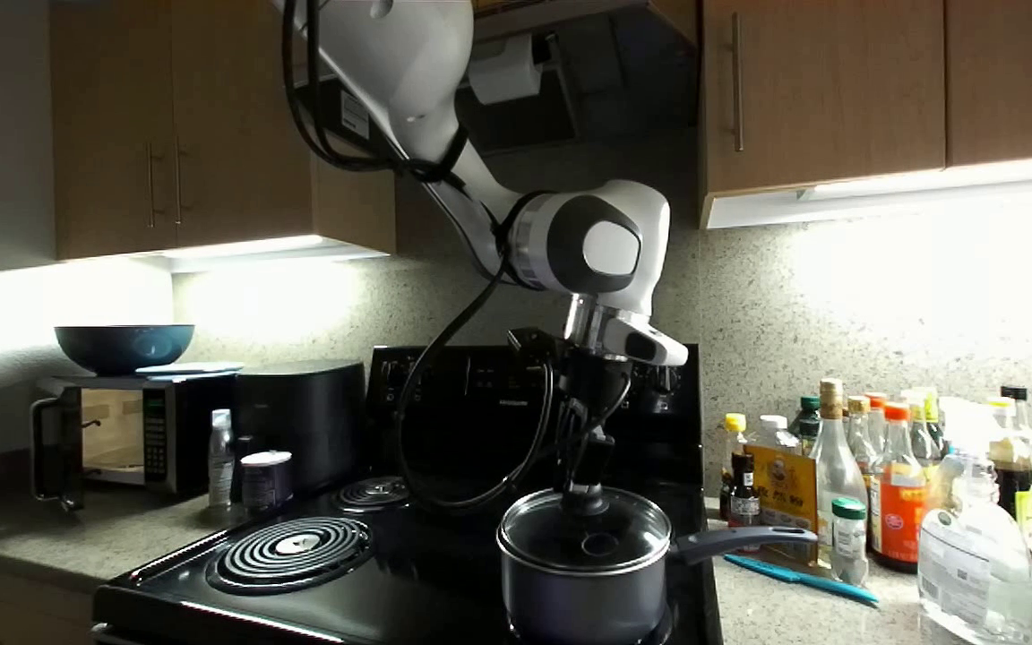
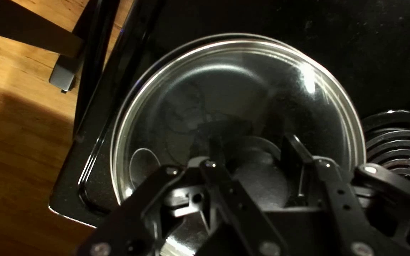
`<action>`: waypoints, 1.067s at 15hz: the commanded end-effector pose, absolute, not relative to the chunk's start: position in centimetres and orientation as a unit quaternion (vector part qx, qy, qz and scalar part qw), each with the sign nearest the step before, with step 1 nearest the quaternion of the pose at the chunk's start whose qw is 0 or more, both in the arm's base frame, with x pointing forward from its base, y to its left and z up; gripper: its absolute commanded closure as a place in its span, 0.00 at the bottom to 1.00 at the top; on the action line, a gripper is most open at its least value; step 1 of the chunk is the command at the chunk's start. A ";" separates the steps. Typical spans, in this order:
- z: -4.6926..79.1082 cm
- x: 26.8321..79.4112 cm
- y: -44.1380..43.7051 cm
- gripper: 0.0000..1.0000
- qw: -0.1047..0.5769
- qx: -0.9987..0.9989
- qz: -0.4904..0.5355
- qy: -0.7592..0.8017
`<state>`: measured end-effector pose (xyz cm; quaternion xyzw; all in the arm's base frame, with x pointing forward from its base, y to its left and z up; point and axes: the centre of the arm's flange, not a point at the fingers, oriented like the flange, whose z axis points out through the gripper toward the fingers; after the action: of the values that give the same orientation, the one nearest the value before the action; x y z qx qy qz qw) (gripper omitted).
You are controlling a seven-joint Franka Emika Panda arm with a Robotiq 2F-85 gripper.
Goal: Pick up the lid from the stove and put it on the pot
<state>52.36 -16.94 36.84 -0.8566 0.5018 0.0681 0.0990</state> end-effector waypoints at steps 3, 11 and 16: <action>38.0 51.9 -16.5 0.80 0.088 -0.853 0.078 0.509; 36.3 52.7 -16.7 0.80 0.088 -0.842 0.136 0.514; 36.2 52.7 -16.7 0.48 0.087 -0.849 0.122 0.507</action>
<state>52.75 -16.68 36.15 -0.8488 0.5072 0.1221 0.0865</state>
